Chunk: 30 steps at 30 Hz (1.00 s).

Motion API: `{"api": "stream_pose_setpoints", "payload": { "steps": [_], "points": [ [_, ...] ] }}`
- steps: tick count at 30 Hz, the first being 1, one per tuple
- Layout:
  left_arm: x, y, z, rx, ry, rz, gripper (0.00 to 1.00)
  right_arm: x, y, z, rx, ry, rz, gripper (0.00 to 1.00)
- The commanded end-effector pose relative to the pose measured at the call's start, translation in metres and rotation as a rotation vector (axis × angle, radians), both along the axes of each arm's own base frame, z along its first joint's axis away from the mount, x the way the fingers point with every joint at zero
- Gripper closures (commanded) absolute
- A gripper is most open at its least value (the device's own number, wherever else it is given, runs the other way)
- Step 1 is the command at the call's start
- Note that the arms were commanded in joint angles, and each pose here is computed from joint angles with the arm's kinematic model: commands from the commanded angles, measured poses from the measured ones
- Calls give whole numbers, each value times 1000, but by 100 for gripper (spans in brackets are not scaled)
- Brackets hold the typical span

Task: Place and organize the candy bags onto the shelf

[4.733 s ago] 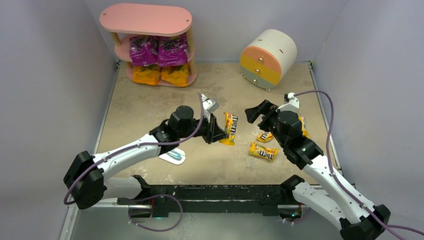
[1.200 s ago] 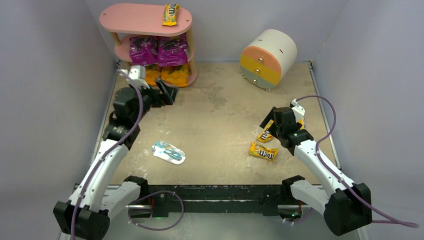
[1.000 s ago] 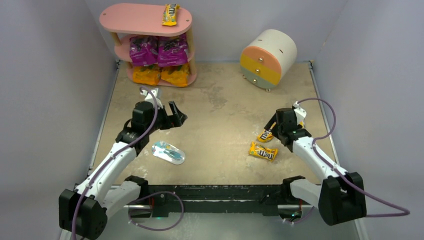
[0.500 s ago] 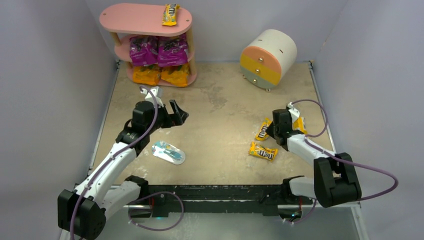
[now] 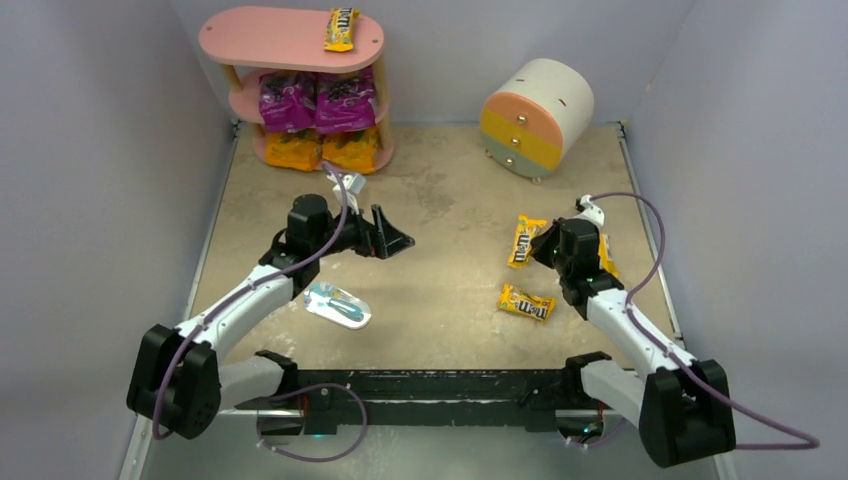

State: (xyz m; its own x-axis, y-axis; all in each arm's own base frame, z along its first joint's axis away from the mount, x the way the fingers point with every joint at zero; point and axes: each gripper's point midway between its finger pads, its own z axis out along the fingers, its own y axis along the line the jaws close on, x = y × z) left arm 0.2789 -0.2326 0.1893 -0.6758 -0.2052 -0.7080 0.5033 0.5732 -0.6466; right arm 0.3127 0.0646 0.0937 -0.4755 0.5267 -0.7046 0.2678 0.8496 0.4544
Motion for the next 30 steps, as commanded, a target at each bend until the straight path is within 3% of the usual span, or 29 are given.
{"api": "stream_pose_setpoints", "payload": {
  "steps": [1, 8, 14, 18, 30],
  "points": [
    [-9, -30, 30, -107, -97, -119, 0, 6, 30, 51, 69, -175, 178, 100],
    [-38, -110, 51, -186, -147, -224, 0, -6, 70, 114, 333, -302, 261, 100],
    [-30, -156, 57, -164, -197, -199, 12, -21, 101, 143, 400, -322, 272, 100],
    [-24, -171, 52, -139, -196, -204, 24, -24, 106, 155, 476, -349, 268, 100],
    [-12, -172, 59, -117, -238, -152, 59, -34, 114, 161, 517, -339, 318, 100]
  ]
}}
